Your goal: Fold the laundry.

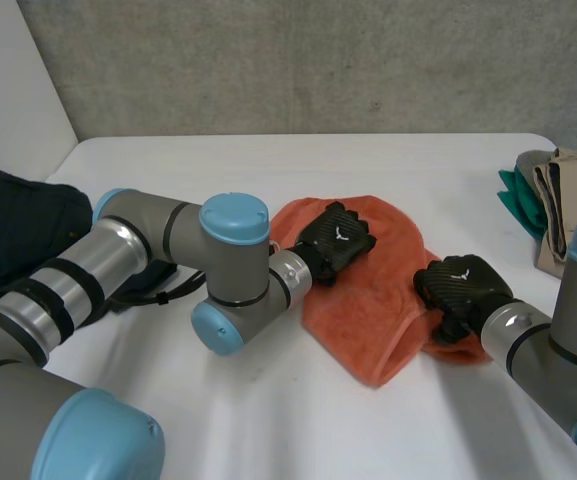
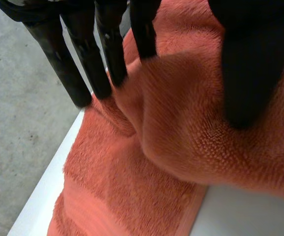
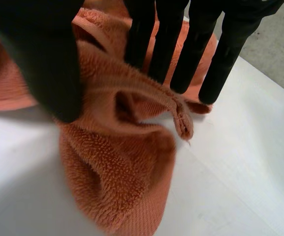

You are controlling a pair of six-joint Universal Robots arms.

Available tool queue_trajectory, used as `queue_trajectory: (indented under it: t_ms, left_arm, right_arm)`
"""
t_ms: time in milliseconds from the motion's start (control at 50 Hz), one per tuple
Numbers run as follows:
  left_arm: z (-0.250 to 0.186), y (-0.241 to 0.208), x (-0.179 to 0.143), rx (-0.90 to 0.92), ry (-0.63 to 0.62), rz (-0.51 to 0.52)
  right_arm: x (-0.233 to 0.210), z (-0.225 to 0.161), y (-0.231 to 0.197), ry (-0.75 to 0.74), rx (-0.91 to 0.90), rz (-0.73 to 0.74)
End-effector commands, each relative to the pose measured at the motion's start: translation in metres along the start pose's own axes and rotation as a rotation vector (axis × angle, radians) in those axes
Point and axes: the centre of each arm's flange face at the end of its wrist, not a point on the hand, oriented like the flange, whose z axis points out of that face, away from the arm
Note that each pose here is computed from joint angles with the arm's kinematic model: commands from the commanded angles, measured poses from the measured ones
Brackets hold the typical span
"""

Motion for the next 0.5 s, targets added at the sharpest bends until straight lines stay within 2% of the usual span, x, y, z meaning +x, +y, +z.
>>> queue_trajectory:
  t_ms: [20,40,60,140,280,420,500]
  left_arm:
    - [0.000,-0.012,-0.026,-0.002,-0.151,0.012]
    - [-0.002,-0.017,-0.033,-0.001,-0.185,0.014]
    - [-0.007,-0.029,-0.048,0.006,-0.278,0.009]
    - [-0.029,-0.064,-0.075,0.052,-0.425,-0.020]
    - [-0.081,-0.097,-0.083,0.061,-0.476,-0.054]
    - [-0.140,-0.092,-0.058,-0.093,-0.523,-0.125]
    - [-0.163,-0.090,-0.017,-0.134,-0.454,-0.201]
  right_arm:
    - [0.003,0.006,-0.005,0.025,0.054,-0.028]
    - [0.004,0.007,-0.007,0.031,0.066,-0.038]
    - [0.006,0.009,-0.012,0.039,0.085,-0.058]
    - [0.017,0.017,-0.031,0.092,0.154,-0.131]
    - [0.040,0.037,-0.084,0.204,0.362,-0.154]
    - [0.043,0.050,-0.121,0.198,0.536,-0.099]
    - [0.027,0.055,-0.119,0.094,0.533,-0.049]
